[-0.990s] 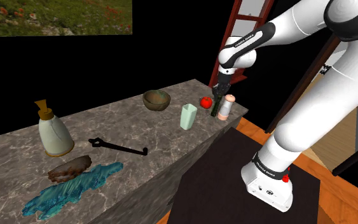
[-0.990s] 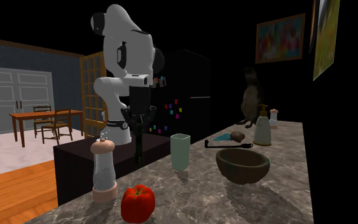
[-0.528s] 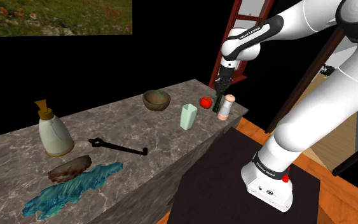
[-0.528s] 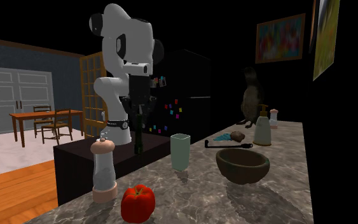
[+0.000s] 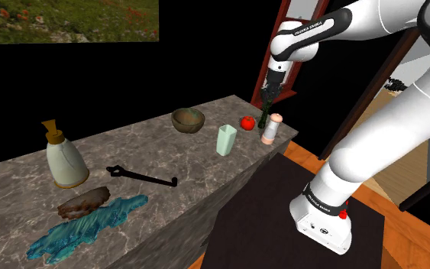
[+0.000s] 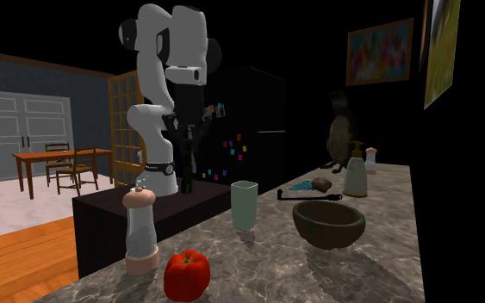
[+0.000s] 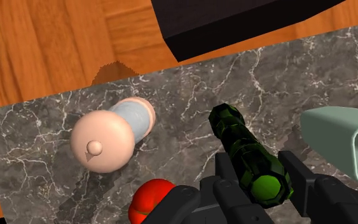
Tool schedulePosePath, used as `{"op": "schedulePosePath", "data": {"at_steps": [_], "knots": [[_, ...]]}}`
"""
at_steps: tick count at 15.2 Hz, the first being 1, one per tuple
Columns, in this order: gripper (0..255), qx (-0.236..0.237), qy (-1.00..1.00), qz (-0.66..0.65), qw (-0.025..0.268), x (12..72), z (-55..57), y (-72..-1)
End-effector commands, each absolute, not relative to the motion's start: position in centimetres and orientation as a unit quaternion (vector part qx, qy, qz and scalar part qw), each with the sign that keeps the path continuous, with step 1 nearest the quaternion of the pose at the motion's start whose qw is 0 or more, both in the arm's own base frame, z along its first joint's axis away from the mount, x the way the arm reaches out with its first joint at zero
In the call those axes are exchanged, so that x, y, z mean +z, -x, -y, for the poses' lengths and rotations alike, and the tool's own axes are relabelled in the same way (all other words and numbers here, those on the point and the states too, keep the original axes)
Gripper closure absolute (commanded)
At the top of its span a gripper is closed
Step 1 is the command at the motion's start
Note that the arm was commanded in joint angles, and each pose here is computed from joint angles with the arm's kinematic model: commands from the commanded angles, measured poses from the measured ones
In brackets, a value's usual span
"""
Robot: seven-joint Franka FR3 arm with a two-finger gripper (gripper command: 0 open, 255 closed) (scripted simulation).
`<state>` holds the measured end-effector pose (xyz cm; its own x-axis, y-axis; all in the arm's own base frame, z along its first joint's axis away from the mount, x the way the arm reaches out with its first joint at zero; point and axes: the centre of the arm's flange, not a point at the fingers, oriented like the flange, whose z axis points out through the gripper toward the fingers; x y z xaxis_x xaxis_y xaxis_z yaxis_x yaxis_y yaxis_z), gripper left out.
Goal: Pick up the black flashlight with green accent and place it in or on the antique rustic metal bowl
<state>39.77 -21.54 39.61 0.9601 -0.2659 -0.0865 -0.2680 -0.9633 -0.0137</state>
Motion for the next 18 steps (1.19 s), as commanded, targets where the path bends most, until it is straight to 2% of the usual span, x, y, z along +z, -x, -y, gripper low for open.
{"op": "schedulePosePath", "data": {"at_steps": [1,3,18], "knots": [[255,0.042,0.99,-0.135,0.013,40.7,21.5,-39.8],[255,0.042,0.99,-0.135,0.013,41.3,21.5,-39.8],[255,0.042,0.99,-0.135,0.013,44.0,11.7,-56.8]]}}
